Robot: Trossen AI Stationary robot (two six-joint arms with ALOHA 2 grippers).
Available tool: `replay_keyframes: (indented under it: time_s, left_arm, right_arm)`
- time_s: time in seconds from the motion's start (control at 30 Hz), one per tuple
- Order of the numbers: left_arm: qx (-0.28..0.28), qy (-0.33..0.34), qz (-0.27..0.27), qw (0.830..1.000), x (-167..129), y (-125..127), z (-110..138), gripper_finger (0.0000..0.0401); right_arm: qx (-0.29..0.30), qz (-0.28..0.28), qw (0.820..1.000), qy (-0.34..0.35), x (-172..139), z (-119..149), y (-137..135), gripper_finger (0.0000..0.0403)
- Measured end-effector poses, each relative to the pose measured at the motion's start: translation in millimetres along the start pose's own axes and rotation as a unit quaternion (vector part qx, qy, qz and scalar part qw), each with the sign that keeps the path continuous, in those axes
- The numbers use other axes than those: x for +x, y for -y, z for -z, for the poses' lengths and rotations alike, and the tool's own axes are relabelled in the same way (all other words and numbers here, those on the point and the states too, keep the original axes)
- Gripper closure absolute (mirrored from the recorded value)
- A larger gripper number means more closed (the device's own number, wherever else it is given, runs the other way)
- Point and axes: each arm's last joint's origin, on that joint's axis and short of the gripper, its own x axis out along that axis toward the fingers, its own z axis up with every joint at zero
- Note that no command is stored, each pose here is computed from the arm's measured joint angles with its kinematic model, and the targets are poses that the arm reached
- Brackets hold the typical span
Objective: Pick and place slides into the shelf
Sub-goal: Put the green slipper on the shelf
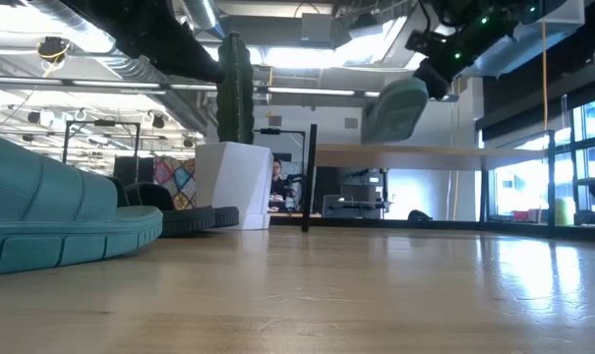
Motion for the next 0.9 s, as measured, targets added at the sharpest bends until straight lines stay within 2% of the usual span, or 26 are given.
replay_keyframes:
  time_s: [0.27,0.57,0.9]
  left_arm:
    - [0.000,0.000,0.000,1.000,0,0,0,0.0230]
    - [-0.001,0.000,0.000,1.000,0,0,0,0.0230]
    - [-0.001,0.000,-0.005,1.000,0,-1,0,0.0230]
  right_arm:
    - [-0.013,0.005,1.000,0.022,7,2,6,0.0390]
    - [-0.029,0.029,0.998,0.043,25,41,-13,0.0390]
    - [-0.021,0.023,0.998,0.048,28,53,-11,0.0388]
